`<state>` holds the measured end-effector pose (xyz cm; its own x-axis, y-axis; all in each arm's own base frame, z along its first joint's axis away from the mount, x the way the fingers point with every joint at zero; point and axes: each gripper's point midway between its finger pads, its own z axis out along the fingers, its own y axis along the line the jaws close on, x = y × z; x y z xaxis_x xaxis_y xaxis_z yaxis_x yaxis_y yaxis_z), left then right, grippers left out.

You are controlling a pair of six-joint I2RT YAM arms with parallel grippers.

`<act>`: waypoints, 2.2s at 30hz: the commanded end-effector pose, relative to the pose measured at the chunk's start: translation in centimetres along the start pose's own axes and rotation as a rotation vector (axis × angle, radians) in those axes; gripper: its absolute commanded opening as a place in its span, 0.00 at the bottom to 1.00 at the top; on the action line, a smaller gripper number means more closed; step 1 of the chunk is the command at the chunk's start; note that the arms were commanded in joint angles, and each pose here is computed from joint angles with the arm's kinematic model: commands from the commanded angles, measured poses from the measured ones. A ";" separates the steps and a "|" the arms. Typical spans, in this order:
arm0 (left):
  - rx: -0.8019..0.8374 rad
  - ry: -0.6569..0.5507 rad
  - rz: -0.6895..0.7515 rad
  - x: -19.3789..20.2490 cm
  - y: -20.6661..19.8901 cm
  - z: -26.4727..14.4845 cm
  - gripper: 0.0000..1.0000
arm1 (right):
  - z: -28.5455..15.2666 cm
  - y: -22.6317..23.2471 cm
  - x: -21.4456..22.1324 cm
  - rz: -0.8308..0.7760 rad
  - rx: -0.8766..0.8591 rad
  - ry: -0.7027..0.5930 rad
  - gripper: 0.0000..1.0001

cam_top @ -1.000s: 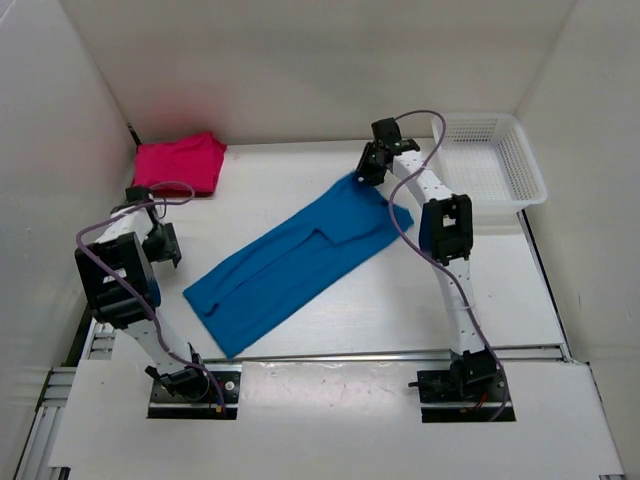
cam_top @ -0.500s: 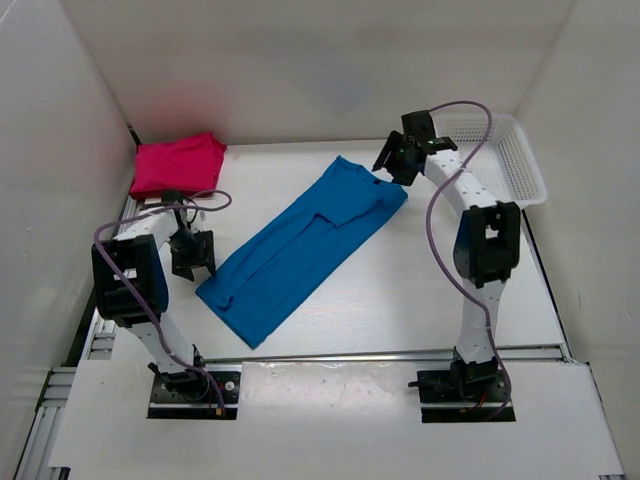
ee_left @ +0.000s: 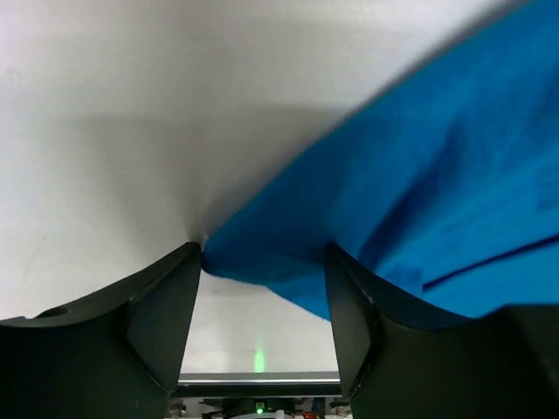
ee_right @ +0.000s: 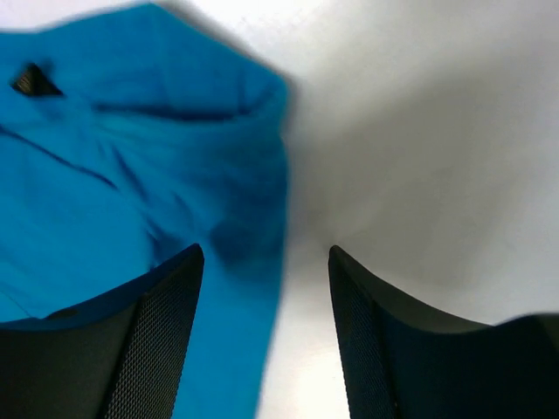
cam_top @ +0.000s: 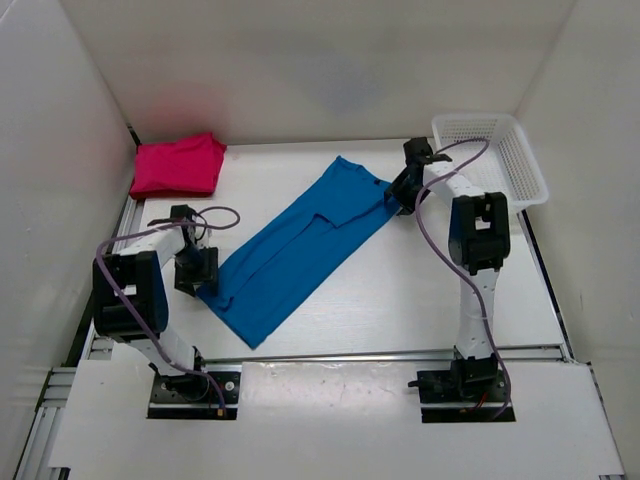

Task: Fold and stack the t-shirts
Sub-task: Rotate the tshirt 90 degrees

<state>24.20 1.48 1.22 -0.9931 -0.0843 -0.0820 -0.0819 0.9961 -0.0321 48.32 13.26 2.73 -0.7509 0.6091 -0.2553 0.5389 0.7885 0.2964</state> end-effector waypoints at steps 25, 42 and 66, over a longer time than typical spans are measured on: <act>0.207 -0.071 0.032 0.1 -4.2 -3.4 0.89 | -6.0 10.0 -0.3 -0.139 -0.418 -0.055 0.77; -0.074 -0.369 -0.065 4.6 2.0 -9.6 0.93 | -10.4 0.2 32.5 -0.614 -0.394 0.638 0.74; 0.152 -0.456 -0.029 6.1 -2.0 -11.3 0.92 | -6.5 -2.7 38.2 -0.302 -0.125 0.584 0.48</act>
<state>17.35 0.27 11.84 -0.8565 -0.1458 -0.4952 -0.0925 0.9871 -0.1307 15.45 35.53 2.25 -0.9570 0.1245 0.2621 0.2535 0.7980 0.5467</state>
